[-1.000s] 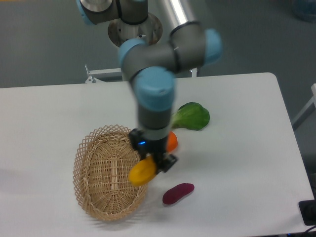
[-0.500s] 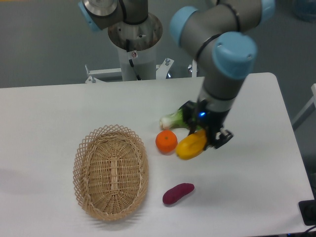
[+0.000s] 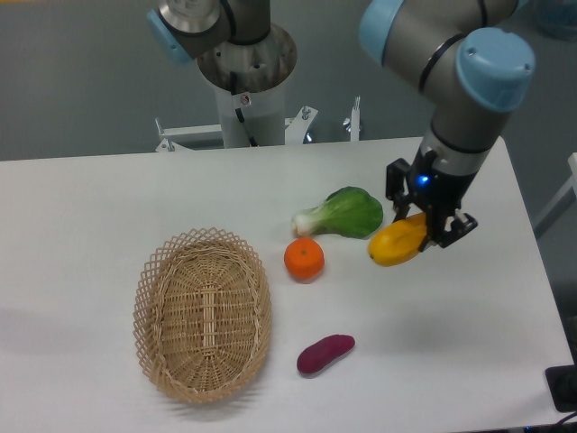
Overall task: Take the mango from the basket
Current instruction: 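Raise the held mango up beside the bok choy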
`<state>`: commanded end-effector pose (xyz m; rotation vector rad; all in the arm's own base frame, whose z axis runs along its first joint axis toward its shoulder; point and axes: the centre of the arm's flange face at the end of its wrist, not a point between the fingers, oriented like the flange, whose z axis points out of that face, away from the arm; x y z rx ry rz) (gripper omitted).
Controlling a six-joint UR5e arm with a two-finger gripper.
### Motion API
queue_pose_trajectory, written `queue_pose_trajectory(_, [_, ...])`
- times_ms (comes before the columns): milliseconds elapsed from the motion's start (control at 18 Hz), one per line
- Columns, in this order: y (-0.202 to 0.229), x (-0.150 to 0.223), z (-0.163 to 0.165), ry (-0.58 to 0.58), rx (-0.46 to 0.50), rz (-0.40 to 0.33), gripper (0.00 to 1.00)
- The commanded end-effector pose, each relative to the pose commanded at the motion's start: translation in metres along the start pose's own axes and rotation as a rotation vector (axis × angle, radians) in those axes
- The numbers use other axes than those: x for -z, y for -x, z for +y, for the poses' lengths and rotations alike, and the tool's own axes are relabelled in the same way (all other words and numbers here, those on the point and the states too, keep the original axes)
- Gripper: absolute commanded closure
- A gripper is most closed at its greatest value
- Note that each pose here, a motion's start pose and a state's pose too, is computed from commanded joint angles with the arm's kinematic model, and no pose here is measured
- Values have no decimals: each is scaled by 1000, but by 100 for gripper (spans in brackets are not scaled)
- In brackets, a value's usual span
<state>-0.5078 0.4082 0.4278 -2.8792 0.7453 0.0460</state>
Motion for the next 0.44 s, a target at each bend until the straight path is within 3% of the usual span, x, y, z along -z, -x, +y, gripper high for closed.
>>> queue_pose_trajectory(444, [0,0,2,-3,3,-1,58])
